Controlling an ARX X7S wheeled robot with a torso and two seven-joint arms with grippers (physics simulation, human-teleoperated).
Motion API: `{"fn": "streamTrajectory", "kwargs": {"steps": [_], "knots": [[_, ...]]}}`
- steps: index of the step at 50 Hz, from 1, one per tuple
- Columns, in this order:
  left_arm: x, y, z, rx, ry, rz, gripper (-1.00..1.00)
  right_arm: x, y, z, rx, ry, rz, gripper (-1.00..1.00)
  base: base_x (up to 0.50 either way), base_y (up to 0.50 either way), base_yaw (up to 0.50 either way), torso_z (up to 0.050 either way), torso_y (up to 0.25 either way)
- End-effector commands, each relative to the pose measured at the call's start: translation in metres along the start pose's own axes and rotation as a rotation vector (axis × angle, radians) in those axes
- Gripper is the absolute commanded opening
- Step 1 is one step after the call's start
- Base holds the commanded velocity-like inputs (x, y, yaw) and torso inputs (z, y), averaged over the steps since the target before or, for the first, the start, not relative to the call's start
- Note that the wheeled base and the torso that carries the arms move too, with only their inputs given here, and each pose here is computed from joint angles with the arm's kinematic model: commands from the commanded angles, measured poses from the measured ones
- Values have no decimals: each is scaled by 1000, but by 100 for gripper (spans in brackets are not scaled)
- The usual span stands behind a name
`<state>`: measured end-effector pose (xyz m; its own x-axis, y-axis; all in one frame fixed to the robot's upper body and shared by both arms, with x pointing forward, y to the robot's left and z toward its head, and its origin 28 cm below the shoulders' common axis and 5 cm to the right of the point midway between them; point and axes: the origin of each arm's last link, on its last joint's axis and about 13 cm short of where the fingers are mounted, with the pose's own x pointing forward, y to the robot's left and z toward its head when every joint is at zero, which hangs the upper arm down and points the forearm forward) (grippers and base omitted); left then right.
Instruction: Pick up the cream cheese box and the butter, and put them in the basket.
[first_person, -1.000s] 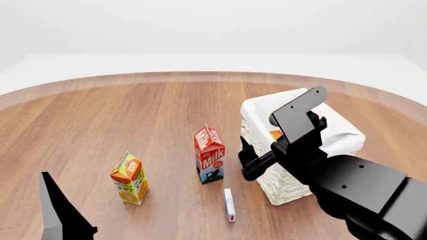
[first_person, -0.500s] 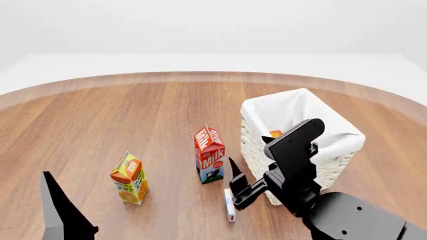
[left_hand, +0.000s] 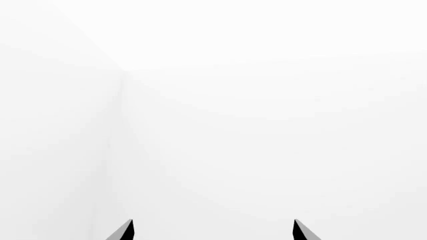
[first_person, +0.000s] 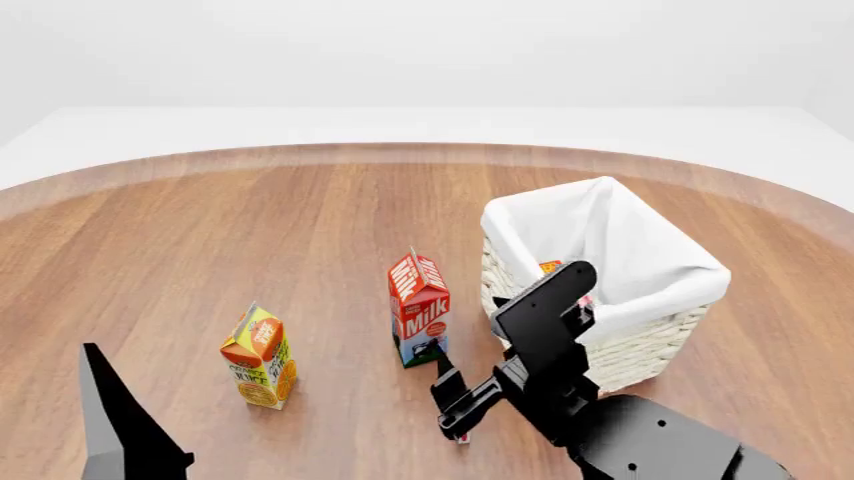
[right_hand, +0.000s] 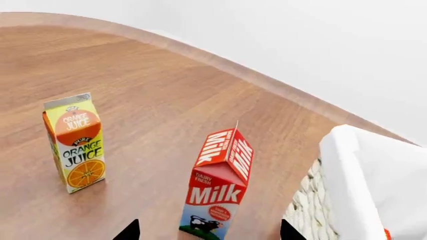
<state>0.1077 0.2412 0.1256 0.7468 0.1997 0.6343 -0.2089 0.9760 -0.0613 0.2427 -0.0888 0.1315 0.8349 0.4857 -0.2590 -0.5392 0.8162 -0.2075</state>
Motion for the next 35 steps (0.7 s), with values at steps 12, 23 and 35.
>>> {"fn": "streamTrajectory", "kwargs": {"steps": [12,23,35], "knots": [[-1,0,0,-2,0,1,100,15,9,-14,7,95,45,100,0,0,0,0,0],[0,0,2,-2,-1,3,100,20,12,-17,-12,131,49,100,0,0,0,0,0],[0,0,3,-3,0,1,100,27,10,-21,-12,158,37,100,0,0,0,0,0]]}}
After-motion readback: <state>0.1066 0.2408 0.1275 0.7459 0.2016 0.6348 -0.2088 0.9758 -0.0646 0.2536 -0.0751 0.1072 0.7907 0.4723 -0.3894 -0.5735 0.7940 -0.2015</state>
